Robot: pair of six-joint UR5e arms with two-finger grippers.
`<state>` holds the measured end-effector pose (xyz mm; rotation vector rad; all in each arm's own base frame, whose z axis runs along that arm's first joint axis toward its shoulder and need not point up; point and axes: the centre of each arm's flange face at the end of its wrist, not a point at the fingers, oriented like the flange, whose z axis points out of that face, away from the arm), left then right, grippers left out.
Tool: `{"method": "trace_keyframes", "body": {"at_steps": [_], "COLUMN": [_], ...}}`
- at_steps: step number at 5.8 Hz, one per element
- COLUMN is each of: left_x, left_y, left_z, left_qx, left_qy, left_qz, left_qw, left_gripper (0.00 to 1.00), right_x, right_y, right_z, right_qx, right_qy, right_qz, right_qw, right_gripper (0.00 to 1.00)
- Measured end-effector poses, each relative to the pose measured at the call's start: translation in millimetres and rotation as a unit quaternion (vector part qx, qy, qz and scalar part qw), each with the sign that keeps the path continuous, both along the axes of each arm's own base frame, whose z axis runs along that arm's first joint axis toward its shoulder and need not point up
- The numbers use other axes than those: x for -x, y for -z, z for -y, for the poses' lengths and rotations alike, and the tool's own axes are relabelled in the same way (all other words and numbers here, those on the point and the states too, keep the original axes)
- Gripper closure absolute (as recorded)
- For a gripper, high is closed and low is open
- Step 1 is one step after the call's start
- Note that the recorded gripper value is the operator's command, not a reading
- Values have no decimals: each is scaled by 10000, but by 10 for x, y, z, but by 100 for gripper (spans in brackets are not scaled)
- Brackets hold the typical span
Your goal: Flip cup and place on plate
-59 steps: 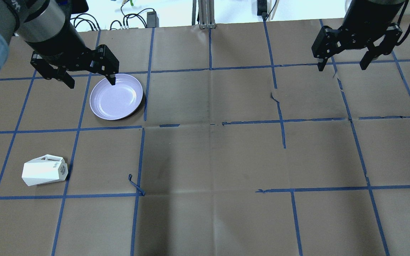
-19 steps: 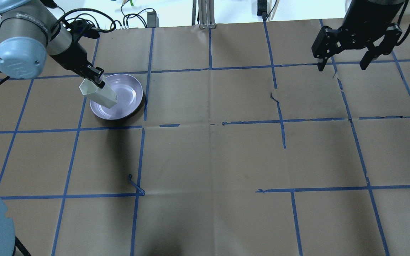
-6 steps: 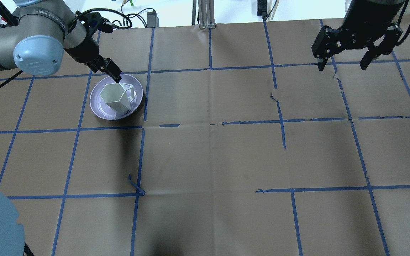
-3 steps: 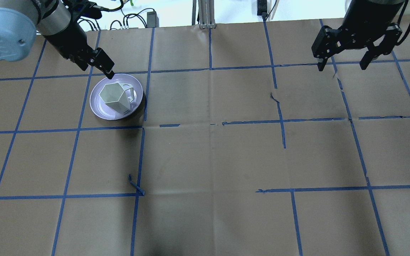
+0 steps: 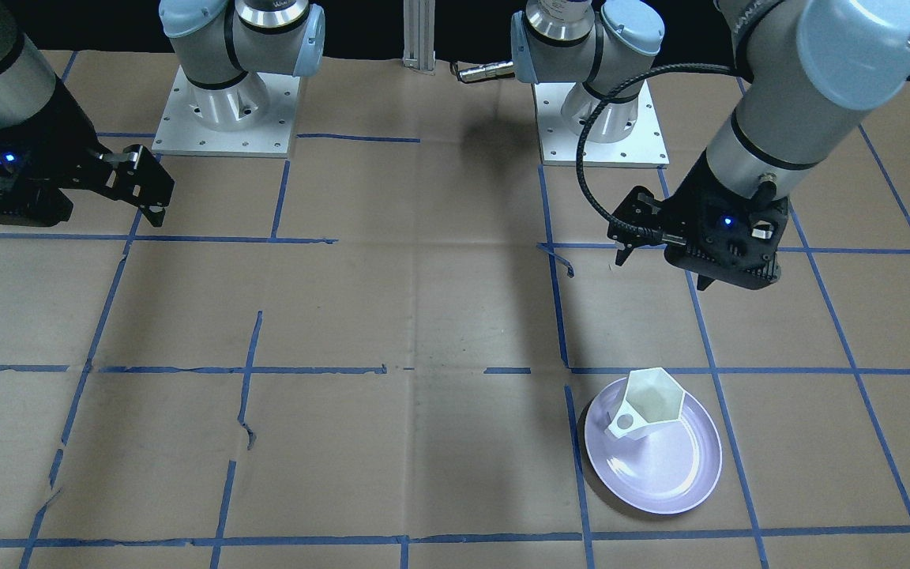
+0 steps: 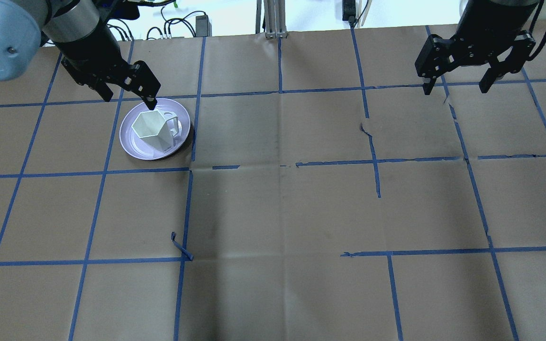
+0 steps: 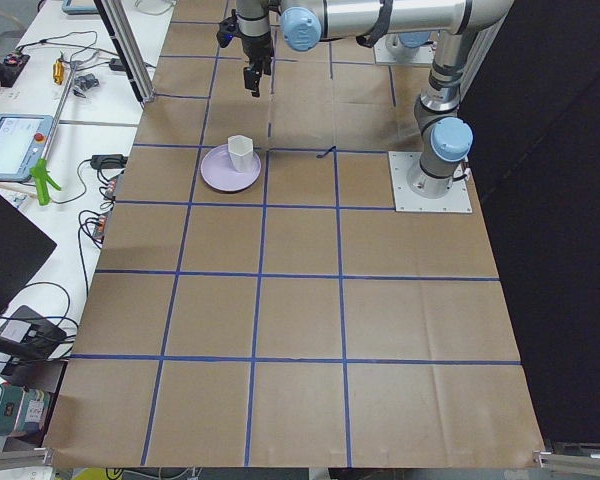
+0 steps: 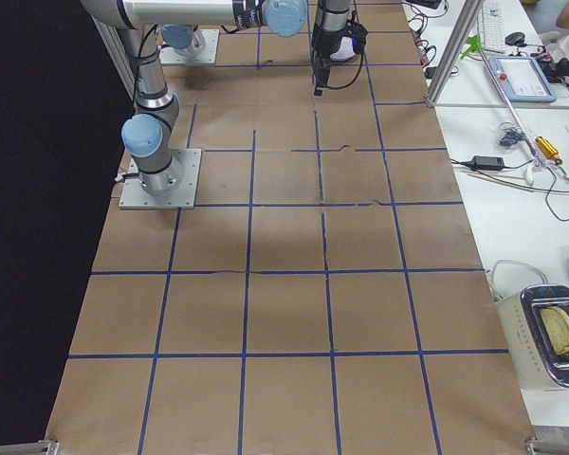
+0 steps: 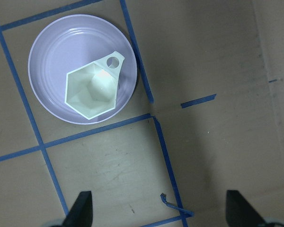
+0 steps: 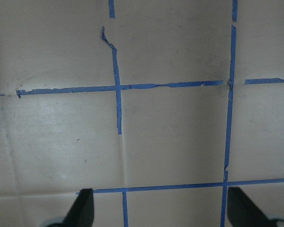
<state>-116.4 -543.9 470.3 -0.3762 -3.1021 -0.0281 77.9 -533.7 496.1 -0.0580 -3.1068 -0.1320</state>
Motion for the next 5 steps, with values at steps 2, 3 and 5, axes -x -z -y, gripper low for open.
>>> {"method": "trace_keyframes", "body": {"at_steps": [2, 3, 5], "left_x": [85, 99, 109], "left_y": [-67, -75, -104], "left_z": [-86, -100, -141], "left_qx": [-18, -29, -41], "left_qy": [-221, -290, -633], "left_qz": [-7, -3, 18], "left_qw": [9998, 9996, 9980], "left_gripper": [1, 1, 1], "right_x": [0, 0, 0], "right_y": [0, 0, 0], "right_z": [0, 0, 0], "right_qx": [0, 0, 0], "right_qy": [0, 0, 0], "right_qz": [0, 0, 0], "right_qw": [10000, 10000, 10000], "right_gripper": [0, 0, 0]}}
